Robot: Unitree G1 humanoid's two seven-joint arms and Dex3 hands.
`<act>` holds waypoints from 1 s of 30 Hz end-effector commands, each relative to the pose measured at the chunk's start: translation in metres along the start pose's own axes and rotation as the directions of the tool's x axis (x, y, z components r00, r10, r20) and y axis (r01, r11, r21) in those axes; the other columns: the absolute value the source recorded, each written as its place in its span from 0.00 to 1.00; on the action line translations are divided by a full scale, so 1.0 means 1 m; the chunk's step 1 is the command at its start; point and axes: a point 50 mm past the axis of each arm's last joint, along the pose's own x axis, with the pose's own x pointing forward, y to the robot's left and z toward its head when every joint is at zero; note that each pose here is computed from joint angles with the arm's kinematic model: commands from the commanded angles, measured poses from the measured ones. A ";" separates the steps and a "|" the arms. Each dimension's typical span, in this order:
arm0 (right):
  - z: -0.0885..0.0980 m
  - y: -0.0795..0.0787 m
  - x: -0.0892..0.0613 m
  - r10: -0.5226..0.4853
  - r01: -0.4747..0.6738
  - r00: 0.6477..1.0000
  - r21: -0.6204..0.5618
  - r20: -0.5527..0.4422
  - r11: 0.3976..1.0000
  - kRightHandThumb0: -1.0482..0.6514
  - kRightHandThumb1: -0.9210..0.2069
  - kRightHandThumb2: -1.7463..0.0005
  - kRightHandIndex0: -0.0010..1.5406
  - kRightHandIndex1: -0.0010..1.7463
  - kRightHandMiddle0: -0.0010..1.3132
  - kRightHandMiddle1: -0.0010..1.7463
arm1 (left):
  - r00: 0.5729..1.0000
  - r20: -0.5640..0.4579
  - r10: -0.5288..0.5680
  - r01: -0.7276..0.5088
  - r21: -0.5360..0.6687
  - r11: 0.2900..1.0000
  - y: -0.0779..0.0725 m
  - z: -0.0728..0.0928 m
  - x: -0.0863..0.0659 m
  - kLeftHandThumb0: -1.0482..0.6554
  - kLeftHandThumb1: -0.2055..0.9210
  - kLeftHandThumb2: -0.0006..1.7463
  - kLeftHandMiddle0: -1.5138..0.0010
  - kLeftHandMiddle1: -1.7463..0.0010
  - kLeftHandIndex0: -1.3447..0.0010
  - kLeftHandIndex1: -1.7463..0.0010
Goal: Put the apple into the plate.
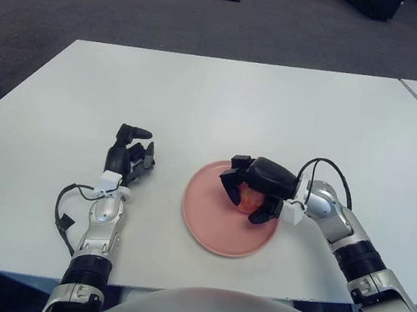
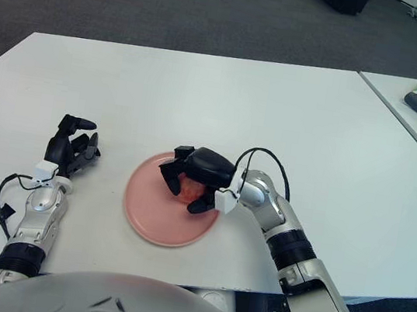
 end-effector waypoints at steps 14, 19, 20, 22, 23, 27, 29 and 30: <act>-0.007 0.008 0.003 -0.001 -0.003 1.000 -0.120 -0.027 0.993 0.61 0.37 0.39 0.31 0.96 0.26 0.99 | 0.999 -0.051 -0.007 0.007 -0.001 1.000 -0.002 -0.011 -0.010 0.40 0.84 0.45 0.44 0.00 0.77 0.00; -0.006 0.005 0.004 0.037 -0.040 0.998 -0.067 -0.046 0.997 0.33 0.09 0.58 0.07 0.57 0.06 0.64 | 0.998 -0.056 -0.004 0.004 0.001 1.000 -0.002 -0.011 -0.011 0.40 0.84 0.45 0.44 0.00 0.77 0.00; -0.006 0.004 0.004 0.040 -0.043 0.998 -0.062 -0.048 0.997 0.28 0.06 0.58 0.04 0.40 0.04 0.52 | 0.998 -0.057 -0.003 0.003 0.003 1.000 -0.002 -0.011 -0.010 0.40 0.83 0.45 0.44 0.00 0.77 0.00; -0.005 0.002 0.003 0.031 -0.034 0.999 -0.060 -0.039 0.998 0.22 0.03 0.57 0.02 0.23 0.02 0.39 | 0.998 -0.059 0.000 0.001 0.009 1.000 -0.002 -0.011 -0.010 0.40 0.83 0.45 0.44 0.00 0.77 0.00; -0.004 0.001 0.002 0.026 -0.028 0.999 -0.059 -0.034 0.998 0.18 0.02 0.56 0.01 0.15 0.01 0.30 | 0.998 -0.059 0.000 0.001 0.011 1.000 -0.002 -0.011 -0.011 0.39 0.83 0.46 0.43 0.00 0.77 0.00; -0.004 -0.002 0.001 -0.005 0.004 1.000 -0.058 -0.014 0.998 0.09 0.00 0.53 0.00 0.03 0.00 0.13 | 0.998 -0.059 0.001 0.000 0.015 1.000 -0.003 -0.011 -0.011 0.39 0.82 0.47 0.43 0.00 0.76 0.00; -0.005 -0.004 0.001 -0.028 0.028 1.000 -0.058 -0.001 0.998 0.06 0.00 0.52 0.00 0.02 0.00 0.09 | 0.998 -0.060 0.002 -0.001 0.016 1.000 -0.003 -0.011 -0.011 0.39 0.81 0.47 0.43 0.00 0.76 0.00; -0.005 -0.006 0.001 -0.039 0.040 0.999 -0.057 0.005 0.998 0.05 0.00 0.52 0.00 0.01 0.00 0.08 | 0.998 -0.061 0.002 -0.001 0.016 1.000 -0.003 -0.011 -0.011 0.39 0.81 0.47 0.43 0.00 0.76 0.00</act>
